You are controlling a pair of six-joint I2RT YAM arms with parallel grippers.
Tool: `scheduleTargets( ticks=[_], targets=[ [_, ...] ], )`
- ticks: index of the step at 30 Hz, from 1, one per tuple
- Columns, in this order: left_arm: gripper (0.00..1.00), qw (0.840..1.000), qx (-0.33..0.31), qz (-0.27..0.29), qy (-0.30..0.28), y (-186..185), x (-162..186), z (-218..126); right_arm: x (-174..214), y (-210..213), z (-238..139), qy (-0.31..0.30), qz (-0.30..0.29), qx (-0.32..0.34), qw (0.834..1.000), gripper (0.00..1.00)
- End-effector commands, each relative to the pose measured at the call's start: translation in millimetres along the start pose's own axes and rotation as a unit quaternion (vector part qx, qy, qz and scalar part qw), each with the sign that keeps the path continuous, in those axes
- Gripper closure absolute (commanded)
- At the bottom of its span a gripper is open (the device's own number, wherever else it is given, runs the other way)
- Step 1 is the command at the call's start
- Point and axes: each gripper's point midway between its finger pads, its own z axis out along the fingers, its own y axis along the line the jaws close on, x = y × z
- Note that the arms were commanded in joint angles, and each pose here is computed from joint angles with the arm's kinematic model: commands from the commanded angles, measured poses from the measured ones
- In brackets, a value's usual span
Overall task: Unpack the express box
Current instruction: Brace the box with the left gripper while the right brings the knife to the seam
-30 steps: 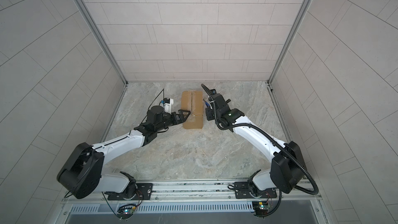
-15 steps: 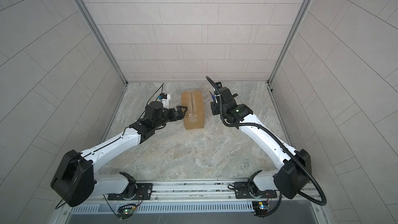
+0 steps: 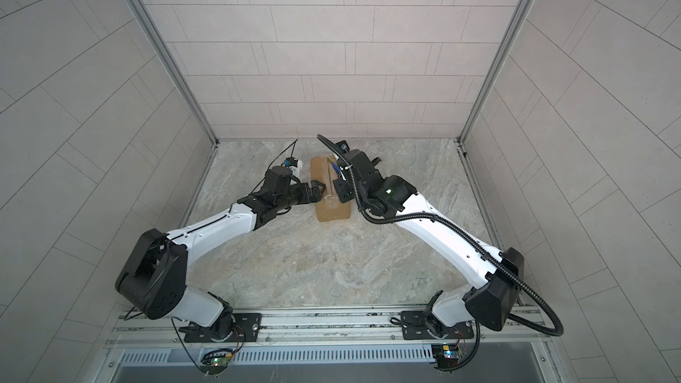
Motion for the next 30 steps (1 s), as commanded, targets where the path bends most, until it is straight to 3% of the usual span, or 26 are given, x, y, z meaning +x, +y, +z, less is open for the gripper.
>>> scheduleTargets(
  ticks=[1, 9, 20, 30],
  targets=[
    [0.0, 1.0, 0.021, -0.011, -0.006, -14, -1, 3, 0, -8, 0, 0.007, -0.013, 0.025, 1.0, 1.0],
    [0.01, 0.999, 0.038, -0.03, -0.009, -26, 13, -2, 1, -17, -1, 0.011, -0.026, 0.031, 0.999, 1.0],
    [0.0, 0.999, -0.024, 0.014, -0.035, -4, -14, -30, 1, 2, 6, 0.023, -0.045, 0.009, 0.999, 1.0],
    [0.0, 0.999, -0.02, 0.026, -0.02, -2, -23, -9, 4, 5, 16, 0.037, -0.053, 0.027, 0.998, 1.0]
  ],
)
